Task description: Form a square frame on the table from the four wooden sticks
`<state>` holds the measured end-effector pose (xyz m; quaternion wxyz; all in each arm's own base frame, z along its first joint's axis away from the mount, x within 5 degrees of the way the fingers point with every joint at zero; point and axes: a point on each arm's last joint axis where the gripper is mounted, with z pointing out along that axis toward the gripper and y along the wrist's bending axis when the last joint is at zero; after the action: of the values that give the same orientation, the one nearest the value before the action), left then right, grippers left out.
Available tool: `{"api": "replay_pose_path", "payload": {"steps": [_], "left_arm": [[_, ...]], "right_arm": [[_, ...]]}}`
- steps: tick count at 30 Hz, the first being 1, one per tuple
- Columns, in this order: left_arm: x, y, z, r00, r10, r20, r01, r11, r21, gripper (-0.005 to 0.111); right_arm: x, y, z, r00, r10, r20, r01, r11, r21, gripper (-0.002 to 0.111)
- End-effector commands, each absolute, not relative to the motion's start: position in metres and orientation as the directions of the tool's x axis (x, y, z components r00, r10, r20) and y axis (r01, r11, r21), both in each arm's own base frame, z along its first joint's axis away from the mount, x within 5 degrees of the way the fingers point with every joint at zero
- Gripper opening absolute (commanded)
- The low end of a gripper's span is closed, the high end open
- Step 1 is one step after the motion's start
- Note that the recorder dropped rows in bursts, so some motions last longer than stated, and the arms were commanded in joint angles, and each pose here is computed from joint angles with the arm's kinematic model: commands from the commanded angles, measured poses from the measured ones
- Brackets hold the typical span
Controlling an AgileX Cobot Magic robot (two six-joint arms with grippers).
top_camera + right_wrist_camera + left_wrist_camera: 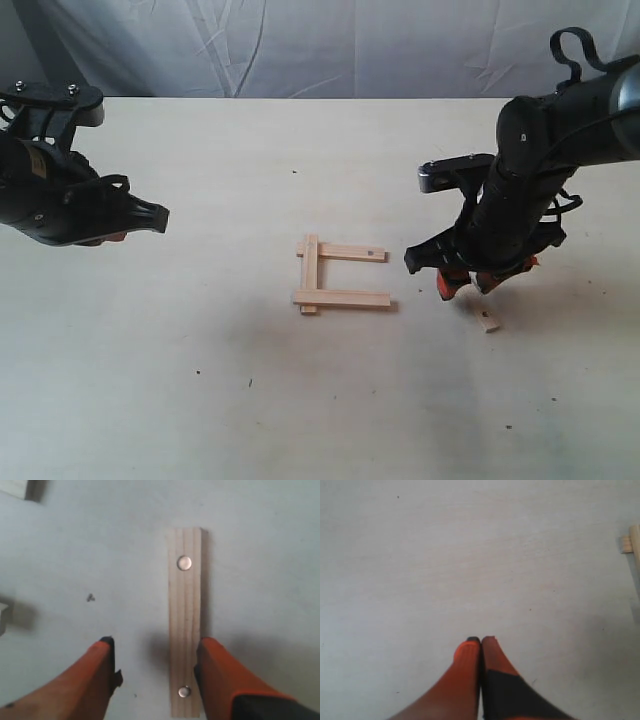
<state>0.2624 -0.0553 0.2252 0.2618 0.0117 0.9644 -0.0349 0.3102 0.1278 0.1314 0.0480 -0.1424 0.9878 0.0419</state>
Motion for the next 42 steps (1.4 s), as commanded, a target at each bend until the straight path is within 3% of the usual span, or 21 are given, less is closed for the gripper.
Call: {"api": "replay_pose_path", "payload": {"steps": [1,10,24,28,33,42], "left_arm": [[0.262,-0.055,0.227,-0.857,-0.001,-0.515,0.039,0.997,-0.068,0.000],[0.262,-0.055,0.227,-0.856,-0.002,-0.516,0.039,0.997,-0.068,0.000],[0.262,-0.055,0.227,-0.855,-0.004,-0.518,0.039,0.997,-0.070,0.000],[0.262,-0.055,0.227,-0.855,-0.004,-0.518,0.039,0.997,-0.070,0.000],[0.262,-0.055,0.227,-0.854,-0.005,-0.520,0.038,0.997,-0.072,0.000],[0.262,-0.055,0.227,-0.854,-0.005,-0.520,0.038,0.997,-0.072,0.000]], "right_arm": [[0.313,0.128,0.133,-0.951,-0.272,-0.149,-0.286,0.955,0.079,0.049],[0.314,0.129,0.108,-0.956,-0.277,-0.094,-0.283,0.956,0.070,0.049],[0.316,0.124,0.107,-0.934,-0.342,-0.099,-0.345,0.938,0.011,0.048],[0.317,0.122,0.107,-0.922,-0.377,-0.093,-0.377,0.926,-0.021,0.034],[0.318,0.121,0.108,-0.925,-0.368,-0.101,-0.366,0.930,-0.033,0.000],[0.313,0.132,0.124,-0.954,-0.280,-0.110,-0.291,0.950,0.110,0.000]]}}
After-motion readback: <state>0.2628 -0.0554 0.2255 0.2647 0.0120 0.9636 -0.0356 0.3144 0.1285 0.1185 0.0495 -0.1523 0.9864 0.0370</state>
